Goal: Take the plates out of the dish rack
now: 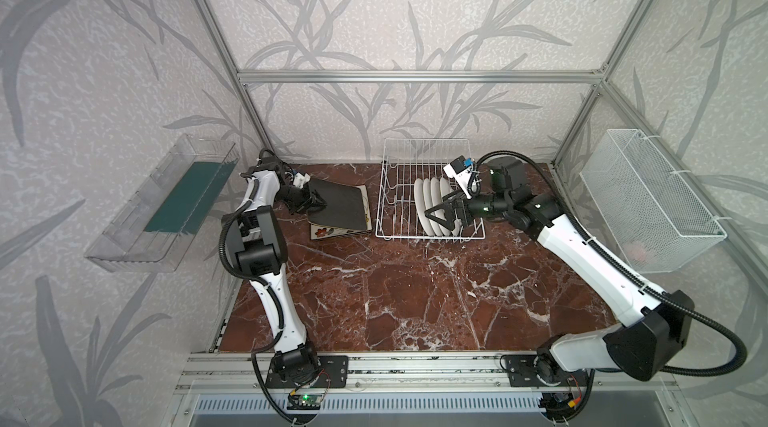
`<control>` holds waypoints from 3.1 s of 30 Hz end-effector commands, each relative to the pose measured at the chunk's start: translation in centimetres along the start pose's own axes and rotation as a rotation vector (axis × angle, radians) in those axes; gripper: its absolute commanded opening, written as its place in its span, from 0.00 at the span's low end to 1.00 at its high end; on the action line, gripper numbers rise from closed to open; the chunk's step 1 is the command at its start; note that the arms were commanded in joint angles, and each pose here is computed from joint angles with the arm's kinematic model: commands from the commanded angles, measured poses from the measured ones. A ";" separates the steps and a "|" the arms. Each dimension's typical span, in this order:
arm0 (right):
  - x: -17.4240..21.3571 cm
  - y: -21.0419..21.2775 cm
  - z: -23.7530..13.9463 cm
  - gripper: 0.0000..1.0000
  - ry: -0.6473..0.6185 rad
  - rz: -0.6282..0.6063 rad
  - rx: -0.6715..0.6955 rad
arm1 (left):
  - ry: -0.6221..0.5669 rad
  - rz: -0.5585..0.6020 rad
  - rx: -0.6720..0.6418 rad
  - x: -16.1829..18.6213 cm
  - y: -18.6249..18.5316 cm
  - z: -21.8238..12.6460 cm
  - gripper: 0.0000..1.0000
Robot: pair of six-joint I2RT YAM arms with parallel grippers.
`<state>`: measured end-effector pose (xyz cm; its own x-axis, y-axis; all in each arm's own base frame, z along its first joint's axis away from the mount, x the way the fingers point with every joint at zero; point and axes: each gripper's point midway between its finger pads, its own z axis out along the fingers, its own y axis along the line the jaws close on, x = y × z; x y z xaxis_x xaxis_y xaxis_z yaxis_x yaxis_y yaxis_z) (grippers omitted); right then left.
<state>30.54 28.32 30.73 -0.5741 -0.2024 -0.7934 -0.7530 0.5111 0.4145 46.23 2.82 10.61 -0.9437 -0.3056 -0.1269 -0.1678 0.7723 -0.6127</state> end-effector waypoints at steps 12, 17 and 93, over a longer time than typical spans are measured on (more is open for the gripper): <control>-0.2 0.4 0.2 0.99 0.008 -0.009 -0.007 | -0.004 0.010 -0.039 -0.9 0.5 -0.3 0.32; 0.1 0.4 0.3 0.99 0.014 -0.007 -0.007 | -0.001 0.002 -0.034 -0.9 0.6 0.0 0.32; 1.5 0.8 -0.1 0.99 0.042 -0.025 0.002 | -0.010 -0.042 -0.192 -1.4 1.9 -0.8 0.68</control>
<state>29.74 28.46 29.25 -0.5896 -0.2477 -0.7688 -0.7521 0.5153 0.4108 47.38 5.29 9.21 -0.9315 -0.3433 -0.1203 -0.2518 0.8471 -0.4680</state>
